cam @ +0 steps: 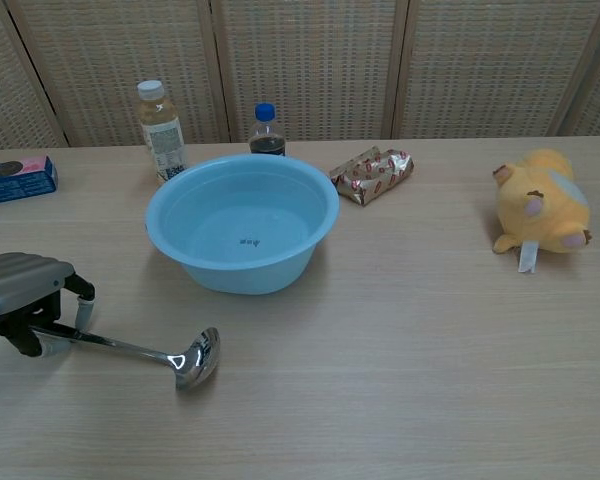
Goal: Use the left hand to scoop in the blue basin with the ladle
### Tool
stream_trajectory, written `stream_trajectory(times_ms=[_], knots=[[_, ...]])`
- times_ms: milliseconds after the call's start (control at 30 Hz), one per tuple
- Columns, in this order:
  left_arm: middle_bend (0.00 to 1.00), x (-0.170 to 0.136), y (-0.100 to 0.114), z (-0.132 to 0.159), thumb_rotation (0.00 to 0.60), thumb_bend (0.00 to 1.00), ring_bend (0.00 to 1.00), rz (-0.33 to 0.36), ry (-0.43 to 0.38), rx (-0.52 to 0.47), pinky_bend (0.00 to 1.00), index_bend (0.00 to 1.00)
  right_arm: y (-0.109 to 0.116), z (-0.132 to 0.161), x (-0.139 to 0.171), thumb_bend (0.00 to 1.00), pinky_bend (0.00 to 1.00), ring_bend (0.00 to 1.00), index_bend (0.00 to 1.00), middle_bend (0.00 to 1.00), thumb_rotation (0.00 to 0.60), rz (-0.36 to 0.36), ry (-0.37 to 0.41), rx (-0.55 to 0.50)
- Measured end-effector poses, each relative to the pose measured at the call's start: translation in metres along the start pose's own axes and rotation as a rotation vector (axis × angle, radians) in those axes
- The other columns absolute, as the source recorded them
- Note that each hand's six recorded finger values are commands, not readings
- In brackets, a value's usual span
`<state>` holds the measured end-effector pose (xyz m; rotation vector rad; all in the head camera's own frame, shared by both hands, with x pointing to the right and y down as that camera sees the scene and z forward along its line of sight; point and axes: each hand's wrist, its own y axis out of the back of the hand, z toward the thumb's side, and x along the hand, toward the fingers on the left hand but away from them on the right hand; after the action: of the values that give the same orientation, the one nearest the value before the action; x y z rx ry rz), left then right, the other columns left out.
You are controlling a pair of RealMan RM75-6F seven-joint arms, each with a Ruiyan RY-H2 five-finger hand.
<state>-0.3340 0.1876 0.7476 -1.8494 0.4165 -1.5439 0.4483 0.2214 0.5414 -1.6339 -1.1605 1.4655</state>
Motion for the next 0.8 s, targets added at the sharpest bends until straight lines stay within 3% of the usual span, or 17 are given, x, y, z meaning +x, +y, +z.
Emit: stream_trajectory(times_ms=[233, 467, 800], knots=[[1.0, -0.013, 0.03, -0.005, 0.6, 0.41, 0.97, 0.093, -0.024, 0.009, 1.0, 0.74, -0.001, 0.001, 0.0, 0.0, 0.0, 0.0, 0.0, 0.0, 0.6, 0.003, 0.0, 0.002], [1.0, -0.037, 0.076, -0.001, 0.6, 0.41, 0.98, 0.2, -0.082, -0.025, 1.0, 0.75, -0.005, 0.0, -0.003, 0.0, 0.0, 0.0, 0.0, 0.0, 0.6, 0.013, -0.008, 0.015], [1.0, -0.05, 0.133, 0.011, 0.6, 0.41, 0.98, 0.295, -0.149, -0.054, 1.0, 0.75, -0.007, -0.003, -0.006, 0.0, 0.0, 0.0, 0.0, 0.0, 0.6, 0.014, -0.025, 0.023]])
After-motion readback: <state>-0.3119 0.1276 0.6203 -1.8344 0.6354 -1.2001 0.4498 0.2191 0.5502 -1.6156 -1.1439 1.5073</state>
